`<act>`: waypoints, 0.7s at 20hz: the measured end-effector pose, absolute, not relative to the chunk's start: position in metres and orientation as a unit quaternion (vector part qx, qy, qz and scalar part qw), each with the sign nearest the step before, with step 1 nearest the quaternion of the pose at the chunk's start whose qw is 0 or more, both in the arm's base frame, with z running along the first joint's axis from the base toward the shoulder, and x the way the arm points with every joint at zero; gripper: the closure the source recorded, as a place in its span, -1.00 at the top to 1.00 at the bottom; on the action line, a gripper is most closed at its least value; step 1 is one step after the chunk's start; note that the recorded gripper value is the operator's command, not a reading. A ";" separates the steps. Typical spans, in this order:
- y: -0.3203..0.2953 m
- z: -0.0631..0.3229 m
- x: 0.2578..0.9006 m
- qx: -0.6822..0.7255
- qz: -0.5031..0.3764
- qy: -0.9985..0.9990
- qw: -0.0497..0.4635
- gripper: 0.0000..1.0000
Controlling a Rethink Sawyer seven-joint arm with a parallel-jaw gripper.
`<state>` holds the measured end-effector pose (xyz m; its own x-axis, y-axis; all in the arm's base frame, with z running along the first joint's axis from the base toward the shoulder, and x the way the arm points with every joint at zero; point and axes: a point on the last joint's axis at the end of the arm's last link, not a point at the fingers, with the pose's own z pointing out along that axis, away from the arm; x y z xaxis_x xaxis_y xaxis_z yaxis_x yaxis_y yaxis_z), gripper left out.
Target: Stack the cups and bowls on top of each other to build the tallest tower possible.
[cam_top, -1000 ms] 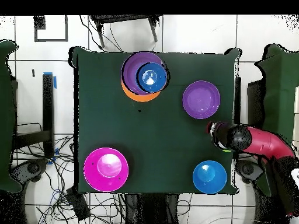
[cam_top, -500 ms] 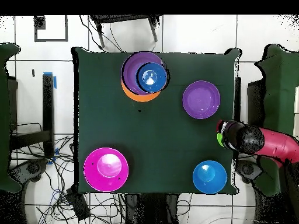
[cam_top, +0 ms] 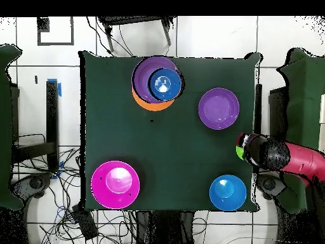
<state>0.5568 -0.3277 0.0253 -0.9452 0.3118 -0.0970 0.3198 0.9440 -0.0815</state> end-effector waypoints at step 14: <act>-0.313 -0.007 0.538 0.165 -0.021 0.986 0.019 1.00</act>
<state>0.5377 -0.3131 -0.0069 -0.9449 0.3243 -0.0443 0.3258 0.9448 -0.0342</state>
